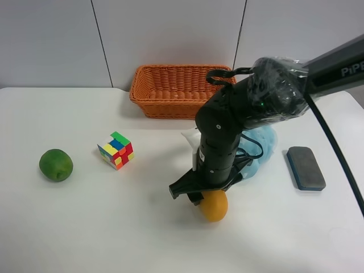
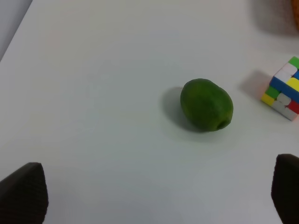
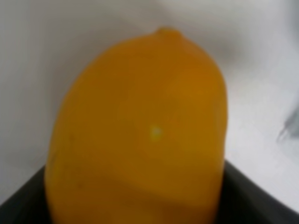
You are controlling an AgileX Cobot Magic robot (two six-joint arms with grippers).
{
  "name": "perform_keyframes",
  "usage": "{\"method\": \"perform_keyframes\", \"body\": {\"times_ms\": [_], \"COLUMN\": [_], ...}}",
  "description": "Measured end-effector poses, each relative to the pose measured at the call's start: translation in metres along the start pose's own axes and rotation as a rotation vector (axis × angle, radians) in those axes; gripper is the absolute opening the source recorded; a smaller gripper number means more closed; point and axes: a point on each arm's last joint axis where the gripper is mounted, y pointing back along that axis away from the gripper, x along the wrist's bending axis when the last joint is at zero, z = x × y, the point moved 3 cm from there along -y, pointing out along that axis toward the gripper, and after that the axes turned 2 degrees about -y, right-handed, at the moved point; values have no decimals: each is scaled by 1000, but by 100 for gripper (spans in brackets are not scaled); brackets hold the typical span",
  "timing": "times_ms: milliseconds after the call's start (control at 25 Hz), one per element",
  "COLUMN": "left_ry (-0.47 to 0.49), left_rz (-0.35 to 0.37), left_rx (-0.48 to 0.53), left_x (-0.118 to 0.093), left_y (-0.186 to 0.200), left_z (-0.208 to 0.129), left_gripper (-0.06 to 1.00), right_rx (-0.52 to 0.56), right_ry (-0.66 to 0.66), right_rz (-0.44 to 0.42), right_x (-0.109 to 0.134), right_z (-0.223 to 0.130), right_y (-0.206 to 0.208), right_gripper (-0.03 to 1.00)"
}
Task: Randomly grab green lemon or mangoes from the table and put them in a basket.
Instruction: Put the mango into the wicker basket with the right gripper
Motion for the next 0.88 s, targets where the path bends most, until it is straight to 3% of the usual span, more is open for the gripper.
{"method": "perform_keyframes", "body": {"times_ms": [600, 720, 880], "left_ry": [0, 0, 0], "left_rz": [0, 0, 0], "left_rx": [0, 0, 0], "left_x": [0, 0, 0], "left_y": [0, 0, 0], "left_z": [0, 0, 0], "left_gripper": [95, 95, 95], "right_rx": [-17, -104, -294], "right_ry": [-4, 3, 33], "right_rz": [6, 27, -23], "right_x": [-1, 1, -4], "right_z": [1, 15, 46], "right_y": [14, 53, 113], "right_gripper": [62, 62, 62]}}
